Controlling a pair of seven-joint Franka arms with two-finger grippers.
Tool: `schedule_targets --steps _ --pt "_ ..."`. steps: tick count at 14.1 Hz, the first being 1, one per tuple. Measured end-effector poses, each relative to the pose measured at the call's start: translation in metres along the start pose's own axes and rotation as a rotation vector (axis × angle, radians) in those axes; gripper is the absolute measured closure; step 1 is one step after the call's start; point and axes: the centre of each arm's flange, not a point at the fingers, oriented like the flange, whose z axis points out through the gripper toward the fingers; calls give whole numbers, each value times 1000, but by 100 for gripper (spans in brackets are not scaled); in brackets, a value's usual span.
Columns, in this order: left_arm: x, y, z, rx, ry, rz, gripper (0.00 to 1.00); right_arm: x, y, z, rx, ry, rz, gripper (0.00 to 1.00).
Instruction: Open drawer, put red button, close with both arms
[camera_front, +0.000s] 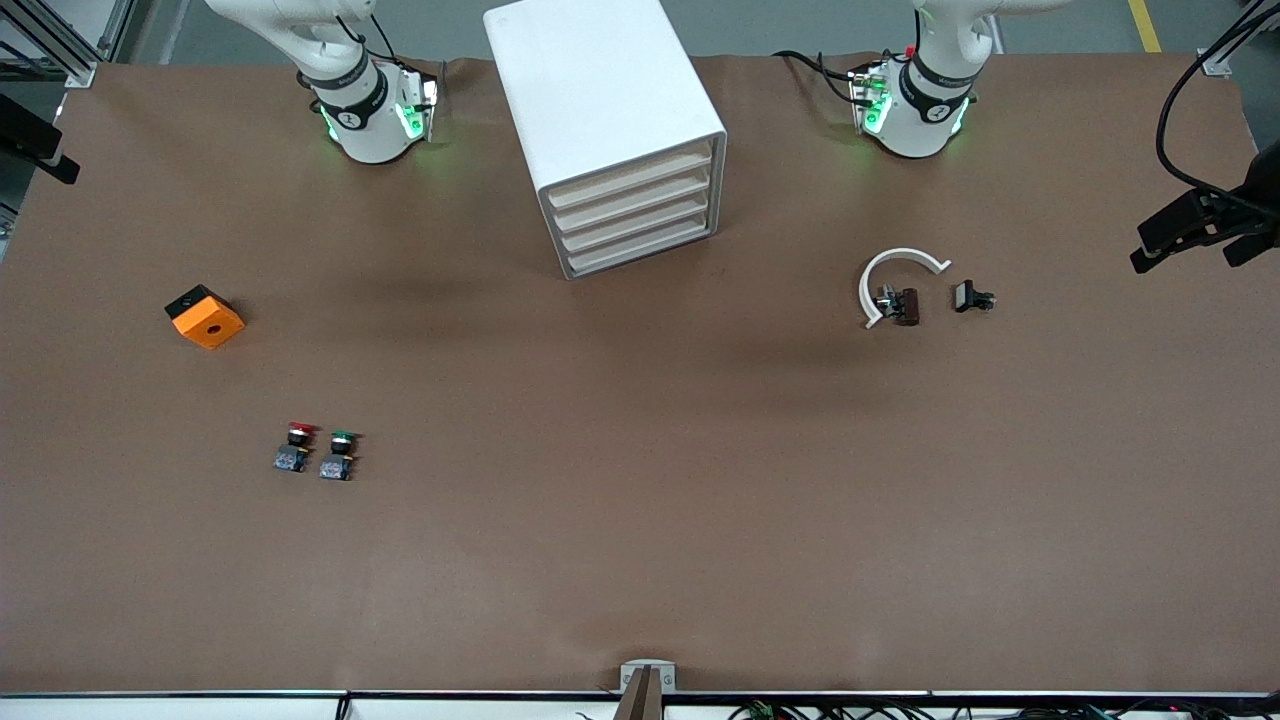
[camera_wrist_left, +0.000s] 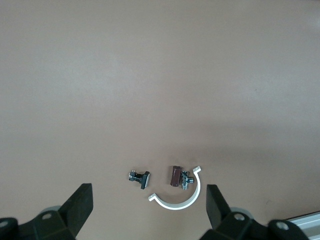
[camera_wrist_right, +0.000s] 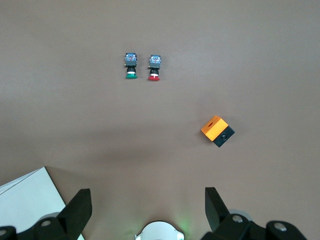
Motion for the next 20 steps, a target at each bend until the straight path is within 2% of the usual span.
schedule_targets --steps 9,13,16,20 --pt "0 -4 3 1 -14 -7 0 0 0 0 0 0 0 0" --pt "0 -25 15 5 -71 -46 0 0 0 0 0 0 0 0" --pt "-1 -35 36 9 -168 -63 0 0 0 0 0 0 -1 0" --pt "13 -42 90 13 -305 -78 0 0 -1 0 0 1 -1 0"
